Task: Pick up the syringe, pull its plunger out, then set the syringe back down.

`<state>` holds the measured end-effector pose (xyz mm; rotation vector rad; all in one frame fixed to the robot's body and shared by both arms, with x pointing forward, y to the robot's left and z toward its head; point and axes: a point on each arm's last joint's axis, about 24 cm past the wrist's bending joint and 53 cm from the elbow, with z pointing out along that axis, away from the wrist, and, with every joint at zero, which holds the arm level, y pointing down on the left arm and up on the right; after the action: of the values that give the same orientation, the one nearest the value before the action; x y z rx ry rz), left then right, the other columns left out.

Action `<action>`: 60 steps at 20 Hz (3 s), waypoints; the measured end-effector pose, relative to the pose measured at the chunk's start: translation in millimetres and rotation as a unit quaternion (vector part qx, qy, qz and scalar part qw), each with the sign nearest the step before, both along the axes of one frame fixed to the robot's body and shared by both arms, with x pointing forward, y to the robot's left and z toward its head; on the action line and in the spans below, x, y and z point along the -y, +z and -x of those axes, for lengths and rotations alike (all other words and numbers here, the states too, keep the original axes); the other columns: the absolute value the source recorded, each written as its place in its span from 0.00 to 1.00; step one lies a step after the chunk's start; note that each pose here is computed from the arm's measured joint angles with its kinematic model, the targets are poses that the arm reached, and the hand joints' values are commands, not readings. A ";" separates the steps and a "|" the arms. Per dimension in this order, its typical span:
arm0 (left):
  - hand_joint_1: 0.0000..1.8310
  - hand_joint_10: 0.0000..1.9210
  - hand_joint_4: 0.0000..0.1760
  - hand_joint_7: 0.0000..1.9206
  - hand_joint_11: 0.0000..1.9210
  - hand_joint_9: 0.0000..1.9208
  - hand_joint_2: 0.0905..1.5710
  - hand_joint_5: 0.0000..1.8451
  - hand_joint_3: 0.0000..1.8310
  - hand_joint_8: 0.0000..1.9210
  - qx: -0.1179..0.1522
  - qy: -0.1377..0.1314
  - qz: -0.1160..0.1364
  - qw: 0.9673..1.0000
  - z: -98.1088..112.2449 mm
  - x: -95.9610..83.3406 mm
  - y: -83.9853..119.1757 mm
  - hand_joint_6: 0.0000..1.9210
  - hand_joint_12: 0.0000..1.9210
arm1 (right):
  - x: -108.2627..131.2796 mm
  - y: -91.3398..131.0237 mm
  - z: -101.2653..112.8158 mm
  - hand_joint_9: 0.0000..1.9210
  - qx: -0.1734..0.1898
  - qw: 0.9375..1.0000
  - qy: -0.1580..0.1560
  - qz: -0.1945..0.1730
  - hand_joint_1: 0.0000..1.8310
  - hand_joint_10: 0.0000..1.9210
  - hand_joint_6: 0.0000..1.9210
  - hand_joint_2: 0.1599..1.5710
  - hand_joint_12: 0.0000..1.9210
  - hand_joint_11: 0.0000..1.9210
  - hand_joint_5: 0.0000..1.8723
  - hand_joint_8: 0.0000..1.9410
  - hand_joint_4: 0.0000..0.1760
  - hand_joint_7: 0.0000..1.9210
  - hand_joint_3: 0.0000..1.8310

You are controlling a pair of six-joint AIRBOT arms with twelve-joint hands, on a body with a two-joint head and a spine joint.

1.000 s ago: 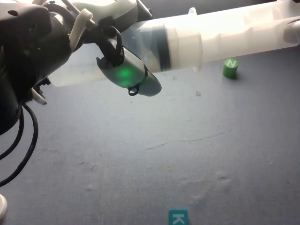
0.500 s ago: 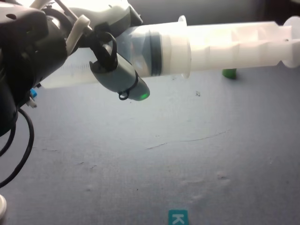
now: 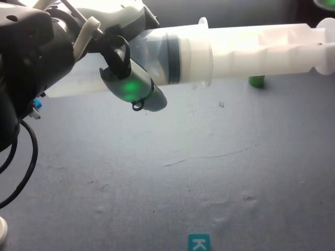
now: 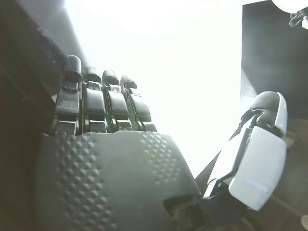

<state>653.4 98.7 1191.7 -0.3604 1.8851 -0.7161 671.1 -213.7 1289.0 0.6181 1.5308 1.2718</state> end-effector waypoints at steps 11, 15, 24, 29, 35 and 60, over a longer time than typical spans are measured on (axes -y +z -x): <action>0.74 0.74 0.00 0.49 0.28 0.41 0.72 0.45 0.00 0.59 -0.014 -0.019 -0.018 1.000 13.2 -3.5 -45.3 0.53 0.68 | -32.7 -9.9 15.9 0.02 0.036 0.995 0.054 0.079 0.15 0.00 0.00 0.36 0.19 0.00 0.00 0.00 0.00 0.01 0.00; 0.74 0.74 0.00 0.49 0.29 0.41 0.72 0.45 0.00 0.60 -0.024 -0.020 -0.021 0.999 15.8 -12.5 -71.0 0.52 0.69 | -32.7 -6.1 16.1 0.01 0.043 0.995 0.053 0.075 0.15 0.00 0.00 0.37 0.17 0.00 0.00 0.00 0.00 0.00 0.00; 0.74 0.74 0.00 0.48 0.28 0.40 0.73 0.45 0.00 0.61 -0.047 -0.029 -0.004 0.998 23.1 -3.4 -119.3 0.53 0.69 | -40.3 -9.4 20.8 0.03 0.039 0.995 0.062 0.075 0.19 0.00 0.00 0.40 0.23 0.00 0.00 0.00 0.00 0.01 0.00; 0.74 0.76 0.00 0.48 0.27 0.39 0.73 0.44 0.00 0.62 -0.047 -0.017 -0.015 0.999 23.3 -15.3 -136.3 0.53 0.72 | -41.1 -20.8 22.5 0.02 0.029 0.993 0.066 0.088 0.17 0.00 0.00 0.42 0.17 0.00 0.00 0.00 0.00 0.01 0.00; 0.55 0.32 0.00 0.39 0.13 0.33 0.70 0.31 0.00 0.09 -0.062 -0.016 -0.012 0.998 31.2 -19.2 -156.1 0.06 0.63 | -41.0 -20.6 22.5 0.03 0.030 0.994 0.066 0.088 0.19 0.00 0.00 0.43 0.21 0.00 0.00 0.00 0.00 0.01 0.00; 0.23 0.00 0.00 0.01 0.05 0.02 0.37 0.00 0.00 0.00 -0.045 -0.021 -0.011 0.999 29.6 -16.4 -148.4 0.00 0.03 | -47.1 -21.1 26.4 0.03 0.032 0.993 0.073 0.091 0.20 0.00 0.00 0.43 0.21 0.00 0.00 0.00 0.00 0.02 0.00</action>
<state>623.8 115.1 1043.3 -0.3457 1.9888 -0.7167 644.7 -166.6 1267.9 0.3502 1.6408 1.2313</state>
